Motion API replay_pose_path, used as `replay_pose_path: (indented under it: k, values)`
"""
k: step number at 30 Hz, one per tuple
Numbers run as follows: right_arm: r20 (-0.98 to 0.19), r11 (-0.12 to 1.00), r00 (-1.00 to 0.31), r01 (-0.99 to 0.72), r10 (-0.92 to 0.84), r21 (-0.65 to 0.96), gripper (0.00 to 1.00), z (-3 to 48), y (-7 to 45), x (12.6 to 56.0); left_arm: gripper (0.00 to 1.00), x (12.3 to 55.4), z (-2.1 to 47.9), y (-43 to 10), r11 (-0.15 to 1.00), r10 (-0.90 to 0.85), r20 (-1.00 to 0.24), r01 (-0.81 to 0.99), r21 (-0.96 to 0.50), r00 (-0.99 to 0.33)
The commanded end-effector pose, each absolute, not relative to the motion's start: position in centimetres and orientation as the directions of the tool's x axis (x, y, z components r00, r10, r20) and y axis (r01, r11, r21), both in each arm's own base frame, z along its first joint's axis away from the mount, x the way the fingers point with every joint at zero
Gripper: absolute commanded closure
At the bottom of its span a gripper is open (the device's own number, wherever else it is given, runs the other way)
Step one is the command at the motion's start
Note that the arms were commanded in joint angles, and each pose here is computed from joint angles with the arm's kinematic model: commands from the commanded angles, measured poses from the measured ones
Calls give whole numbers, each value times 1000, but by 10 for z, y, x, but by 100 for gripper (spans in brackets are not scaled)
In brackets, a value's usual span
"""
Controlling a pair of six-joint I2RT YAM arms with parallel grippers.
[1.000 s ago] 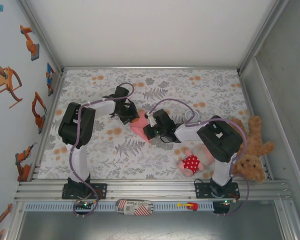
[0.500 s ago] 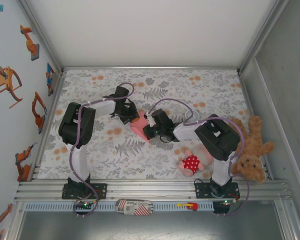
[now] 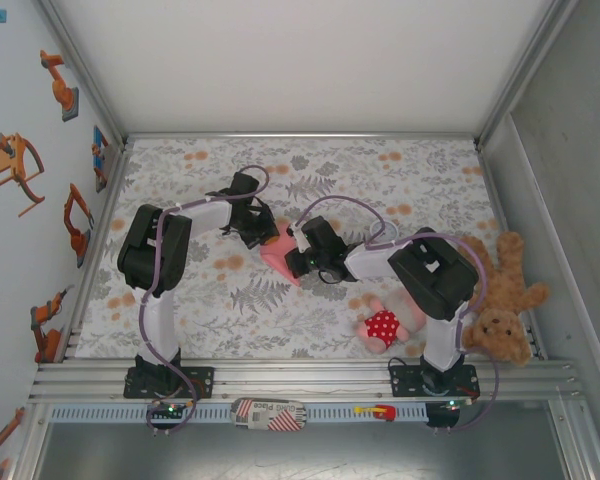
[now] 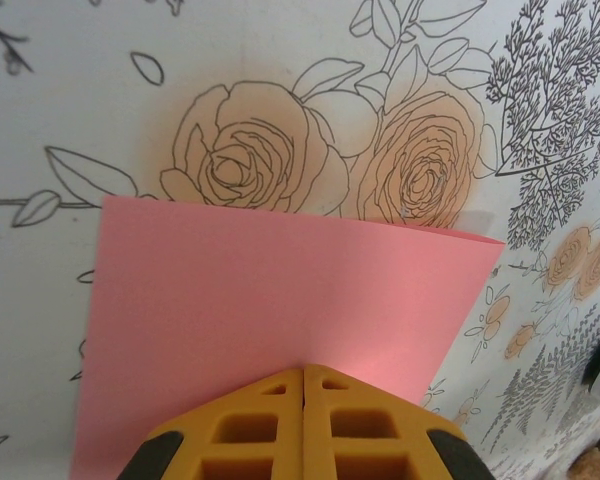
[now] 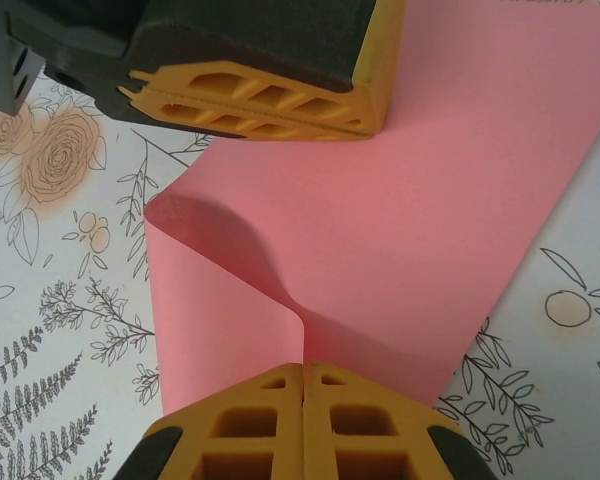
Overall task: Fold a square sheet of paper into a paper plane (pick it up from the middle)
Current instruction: Third fold the triangle at the center of the table.
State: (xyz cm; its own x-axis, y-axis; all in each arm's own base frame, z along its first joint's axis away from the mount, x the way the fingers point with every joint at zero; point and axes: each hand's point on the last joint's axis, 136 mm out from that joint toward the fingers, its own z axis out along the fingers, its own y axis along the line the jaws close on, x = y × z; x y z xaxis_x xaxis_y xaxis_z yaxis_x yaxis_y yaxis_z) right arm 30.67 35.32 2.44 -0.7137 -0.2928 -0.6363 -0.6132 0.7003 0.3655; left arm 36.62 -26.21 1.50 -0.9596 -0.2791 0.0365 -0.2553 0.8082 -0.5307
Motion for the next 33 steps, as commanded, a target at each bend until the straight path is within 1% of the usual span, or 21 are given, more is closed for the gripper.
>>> replay_pose_path:
  k: [1,19,29,33]
  values:
    - [-637,714,-716,-602,-286,357,100,24,353,314,95,353,-1,-259,835,-260,82,-266,-482,-962]
    - [-615,687,-727,-616,-307,386,100,21,357,306,95,355,3,-260,831,-262,76,-265,-490,-962]
    - [-600,708,-737,-601,-311,371,100,15,352,307,95,356,5,-260,829,-263,74,-264,-494,-962]
    - [-591,723,-743,-590,-313,359,100,12,349,308,93,361,18,-261,819,-265,55,-255,-514,-963]
